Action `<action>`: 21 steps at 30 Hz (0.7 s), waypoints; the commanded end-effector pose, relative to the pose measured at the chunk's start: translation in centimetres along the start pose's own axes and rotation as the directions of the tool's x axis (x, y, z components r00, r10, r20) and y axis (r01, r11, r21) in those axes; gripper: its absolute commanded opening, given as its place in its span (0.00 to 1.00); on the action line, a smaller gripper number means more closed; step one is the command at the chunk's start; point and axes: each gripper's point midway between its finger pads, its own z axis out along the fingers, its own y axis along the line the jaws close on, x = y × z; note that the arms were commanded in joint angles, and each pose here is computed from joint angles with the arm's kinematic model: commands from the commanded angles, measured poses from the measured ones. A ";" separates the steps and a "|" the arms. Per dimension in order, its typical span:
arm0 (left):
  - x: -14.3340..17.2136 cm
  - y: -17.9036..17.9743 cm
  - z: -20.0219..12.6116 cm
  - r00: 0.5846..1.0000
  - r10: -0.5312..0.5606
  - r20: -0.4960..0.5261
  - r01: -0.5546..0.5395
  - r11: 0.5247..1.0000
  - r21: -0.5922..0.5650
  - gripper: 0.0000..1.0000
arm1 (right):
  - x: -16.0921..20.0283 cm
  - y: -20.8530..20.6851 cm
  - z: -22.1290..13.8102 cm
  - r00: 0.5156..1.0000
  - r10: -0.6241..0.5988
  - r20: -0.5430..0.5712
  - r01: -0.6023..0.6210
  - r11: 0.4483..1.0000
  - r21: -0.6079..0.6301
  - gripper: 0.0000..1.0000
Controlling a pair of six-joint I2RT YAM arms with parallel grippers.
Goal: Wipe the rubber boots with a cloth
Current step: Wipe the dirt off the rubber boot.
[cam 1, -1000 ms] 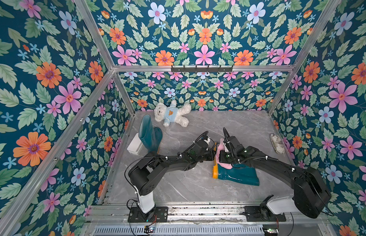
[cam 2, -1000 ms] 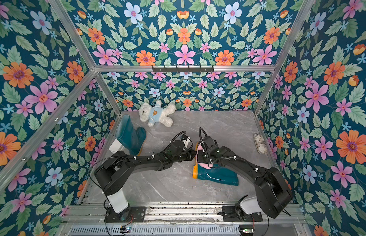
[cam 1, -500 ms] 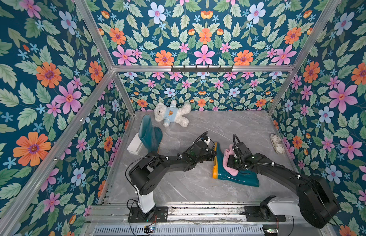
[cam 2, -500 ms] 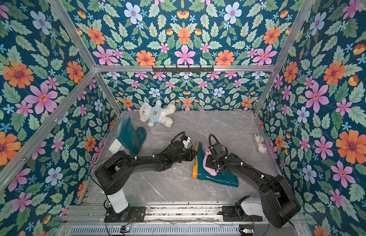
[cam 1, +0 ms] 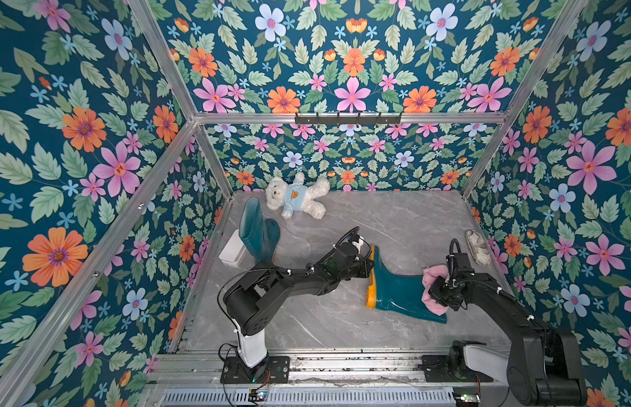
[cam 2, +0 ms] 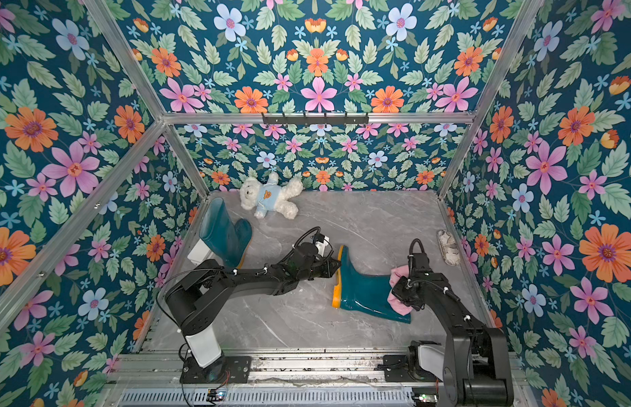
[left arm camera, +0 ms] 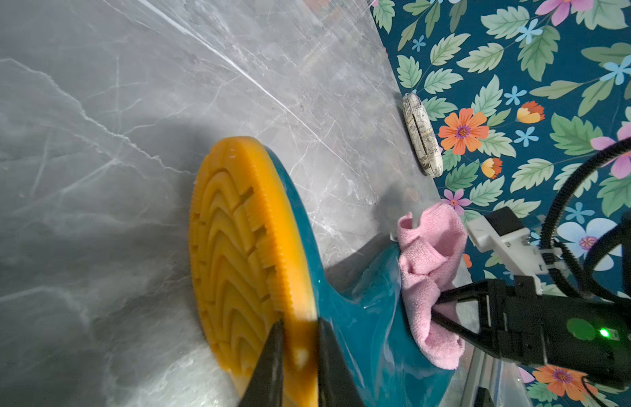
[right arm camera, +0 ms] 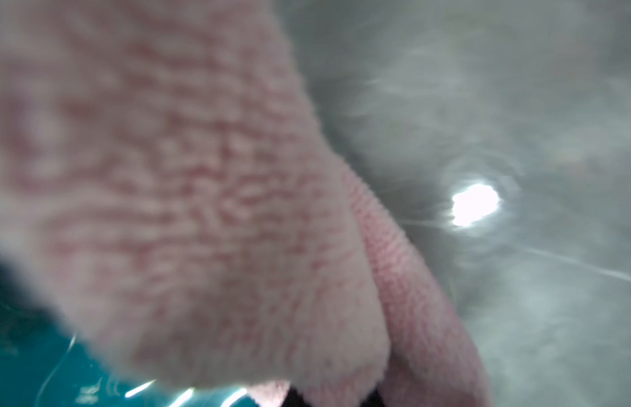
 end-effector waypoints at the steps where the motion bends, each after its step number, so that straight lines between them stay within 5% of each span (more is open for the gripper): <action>1: 3.7 4.9 -0.2 0.992 -0.021 -0.123 -0.002 0.982 -0.190 0.05 | 0.2 -0.3 -0.7 1.000 0.012 -0.006 -0.013 1.000 -0.012 0.00; 10: 4.1 5.1 0.1 0.990 -0.024 -0.136 -0.001 0.983 -0.184 0.09 | 3.5 9.4 -5.7 0.956 -0.283 0.070 0.291 0.945 -0.151 0.00; 21: 4.2 5.2 0.2 0.991 -0.024 -0.132 -0.001 0.983 -0.184 0.08 | 13.1 16.9 -2.6 0.852 -0.520 -0.057 0.502 0.844 -0.189 0.00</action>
